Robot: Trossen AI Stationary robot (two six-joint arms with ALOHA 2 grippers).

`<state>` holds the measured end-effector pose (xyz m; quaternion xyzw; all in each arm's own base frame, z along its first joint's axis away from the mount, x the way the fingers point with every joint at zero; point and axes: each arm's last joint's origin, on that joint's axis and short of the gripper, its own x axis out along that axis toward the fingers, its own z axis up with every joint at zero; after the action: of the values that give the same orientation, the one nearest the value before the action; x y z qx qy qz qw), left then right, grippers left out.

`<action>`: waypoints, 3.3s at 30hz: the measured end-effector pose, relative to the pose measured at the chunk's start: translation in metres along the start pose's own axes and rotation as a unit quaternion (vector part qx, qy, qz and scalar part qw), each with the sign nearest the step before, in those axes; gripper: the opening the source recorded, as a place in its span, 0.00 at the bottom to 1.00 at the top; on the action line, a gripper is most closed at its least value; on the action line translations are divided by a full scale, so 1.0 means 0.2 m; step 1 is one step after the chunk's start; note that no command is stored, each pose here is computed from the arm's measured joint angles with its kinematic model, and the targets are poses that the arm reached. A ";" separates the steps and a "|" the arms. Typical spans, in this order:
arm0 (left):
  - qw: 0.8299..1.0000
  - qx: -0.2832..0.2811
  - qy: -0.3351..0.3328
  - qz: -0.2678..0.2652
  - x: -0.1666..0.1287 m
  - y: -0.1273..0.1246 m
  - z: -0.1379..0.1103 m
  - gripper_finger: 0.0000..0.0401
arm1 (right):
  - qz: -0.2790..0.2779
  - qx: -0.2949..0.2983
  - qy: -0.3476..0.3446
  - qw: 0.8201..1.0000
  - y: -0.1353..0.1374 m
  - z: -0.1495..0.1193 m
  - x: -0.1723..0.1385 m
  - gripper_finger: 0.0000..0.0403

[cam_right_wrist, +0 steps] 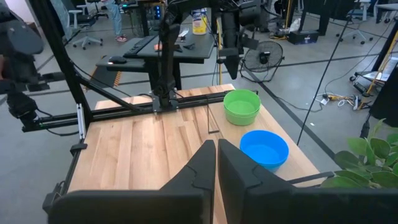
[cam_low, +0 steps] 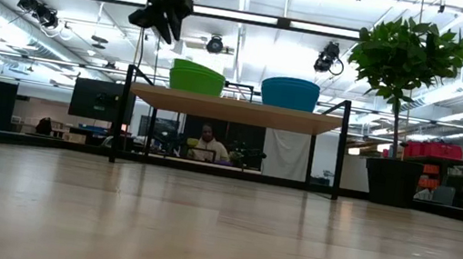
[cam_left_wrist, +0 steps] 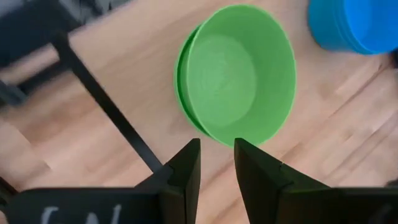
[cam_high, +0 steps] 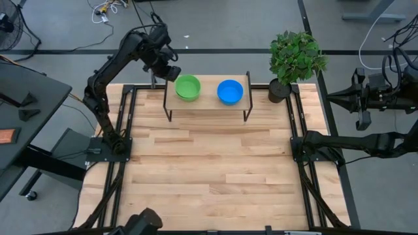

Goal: Pick & Place Mini bowls
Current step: Stack the green bowl on the green bowl on the shelf

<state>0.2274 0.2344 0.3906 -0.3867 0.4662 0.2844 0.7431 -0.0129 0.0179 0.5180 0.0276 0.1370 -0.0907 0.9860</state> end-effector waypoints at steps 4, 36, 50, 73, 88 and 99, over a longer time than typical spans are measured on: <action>0.997 0.078 -0.021 0.005 -0.02 -0.02 0.00 0.26 | 0.000 0.000 0.000 1.000 0.00 0.00 0.00 0.06; 0.953 0.281 -0.114 -0.014 -0.05 0.02 0.10 0.02 | 0.000 0.000 0.000 1.000 0.00 0.00 0.00 0.06; 0.952 0.265 -0.151 0.000 -0.03 -0.07 0.12 0.00 | 0.000 0.000 0.000 1.000 0.00 0.00 0.00 0.06; 0.922 0.267 -0.278 -0.045 -0.10 -0.18 0.02 0.00 | 0.000 0.000 0.000 1.000 0.00 0.00 0.00 0.06; 0.897 0.341 -0.274 -0.066 0.05 0.02 -0.11 0.00 | 0.000 0.000 0.000 1.000 0.00 0.00 0.00 0.06; 0.902 0.357 -0.229 -0.080 0.20 0.17 -0.15 0.00 | 0.000 0.000 0.000 1.000 0.00 0.00 0.00 0.06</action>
<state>0.2024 0.2299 0.3357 -0.0553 0.3211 0.1192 0.9379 -0.0128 0.0178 0.5180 0.0277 0.1372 -0.0903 0.9860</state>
